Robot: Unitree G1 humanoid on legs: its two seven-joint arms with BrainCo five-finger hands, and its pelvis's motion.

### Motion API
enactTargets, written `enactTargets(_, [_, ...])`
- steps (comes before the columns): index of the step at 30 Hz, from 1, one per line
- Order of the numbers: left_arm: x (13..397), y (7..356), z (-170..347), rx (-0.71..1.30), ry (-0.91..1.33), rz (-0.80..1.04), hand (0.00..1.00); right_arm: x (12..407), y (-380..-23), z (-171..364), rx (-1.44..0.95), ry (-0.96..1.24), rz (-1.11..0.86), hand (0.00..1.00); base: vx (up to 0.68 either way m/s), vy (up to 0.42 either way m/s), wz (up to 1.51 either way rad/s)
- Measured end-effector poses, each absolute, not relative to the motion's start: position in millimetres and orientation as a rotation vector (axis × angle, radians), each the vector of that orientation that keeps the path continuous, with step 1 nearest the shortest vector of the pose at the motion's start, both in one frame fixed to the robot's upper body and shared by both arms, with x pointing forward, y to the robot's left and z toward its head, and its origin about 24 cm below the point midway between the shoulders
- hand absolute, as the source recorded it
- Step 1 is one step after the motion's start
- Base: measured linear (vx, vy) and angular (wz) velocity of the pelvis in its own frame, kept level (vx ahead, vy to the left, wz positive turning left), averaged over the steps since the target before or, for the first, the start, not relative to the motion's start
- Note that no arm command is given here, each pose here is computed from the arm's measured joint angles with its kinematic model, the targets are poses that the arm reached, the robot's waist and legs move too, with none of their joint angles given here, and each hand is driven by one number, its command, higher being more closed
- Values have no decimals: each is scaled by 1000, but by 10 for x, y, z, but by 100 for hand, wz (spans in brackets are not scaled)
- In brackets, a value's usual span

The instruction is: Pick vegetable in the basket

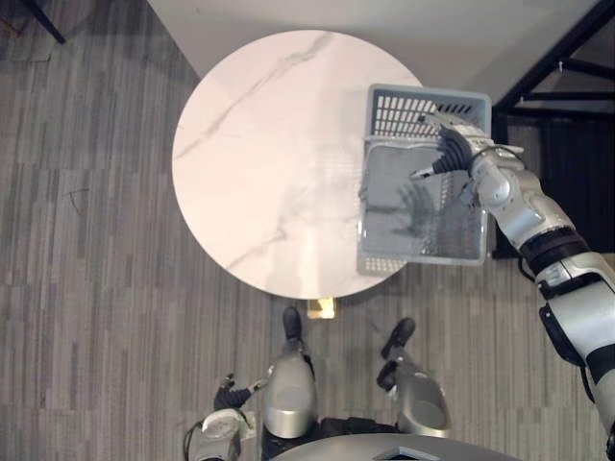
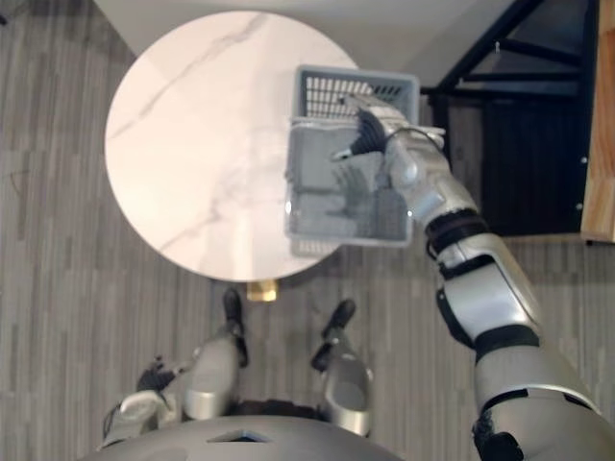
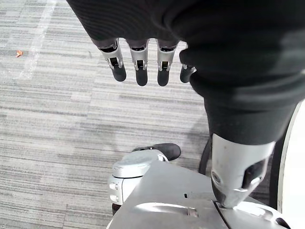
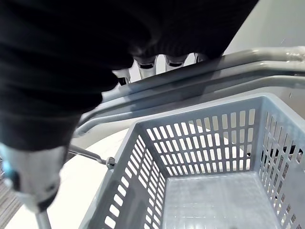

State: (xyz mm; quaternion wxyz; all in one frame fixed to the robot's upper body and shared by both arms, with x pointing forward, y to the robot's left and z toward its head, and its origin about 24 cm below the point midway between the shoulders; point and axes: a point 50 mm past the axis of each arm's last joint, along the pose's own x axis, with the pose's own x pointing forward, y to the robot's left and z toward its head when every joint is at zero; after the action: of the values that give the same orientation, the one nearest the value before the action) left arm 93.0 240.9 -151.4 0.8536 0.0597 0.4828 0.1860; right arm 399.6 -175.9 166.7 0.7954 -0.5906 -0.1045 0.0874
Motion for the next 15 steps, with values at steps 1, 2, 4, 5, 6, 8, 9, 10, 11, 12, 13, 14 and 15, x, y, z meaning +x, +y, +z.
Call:
enactTargets(1, [932, 2408, -1513, 125, 1015, 392, 0, 3996, -1758, 1678, -1266, -230, 185, 0, 0, 0, 0])
enactTargets(2, [933, 2405, -1513, 125, 1014, 391, 0, 3996, -1759, 1682, -1264, -232, 182, 0, 0, 0, 0])
enactTargets(4, [936, 2406, -1512, 125, 1013, 391, 0, 3994, -1764, 1678, -1264, -230, 182, 0, 0, 0, 0])
enactTargets(5, [938, 2405, -1511, 126, 1013, 390, 0, 3994, -1765, 1679, -1264, -231, 181, 0, 0, 0, 0])
enactTargets(6, [938, 2405, -1511, 127, 1013, 390, 0, 3994, -1765, 1679, -1263, -231, 181, 0, 0, 0, 0])
enactTargets(8, [940, 2406, -1511, 126, 1012, 390, 0, 3994, -1766, 1681, -1263, -232, 179, 0, 0, 0, 0])
enactTargets(9, [941, 2406, -1510, 127, 1012, 390, 0, 3994, -1766, 1682, -1263, -234, 176, 100, 30, 3, 0])
enactTargets(10, [942, 2406, -1510, 126, 1012, 390, 0, 3994, -1767, 1684, -1262, -237, 172, 100, 33, 2, 0])
enactTargets(11, [942, 2407, -1509, 126, 1011, 391, 0, 3995, -1768, 1686, -1262, -239, 170, 100, 42, 0, -1])
enactTargets(12, [942, 2410, -1508, 125, 1011, 393, 0, 3995, -1769, 1689, -1261, -242, 165, 100, 41, -1, -1])
enactTargets(13, [942, 2412, -1508, 124, 1010, 395, 0, 3995, -1771, 1691, -1260, -243, 163, 100, 39, -2, 0])
enactTargets(14, [941, 2413, -1508, 124, 1010, 396, 0, 3995, -1773, 1691, -1260, -242, 162, 100, 0, 0, 0])
enactTargets(15, [941, 2414, -1507, 124, 1010, 396, 0, 3996, -1777, 1691, -1260, -241, 161, 100, 0, 0, 0])
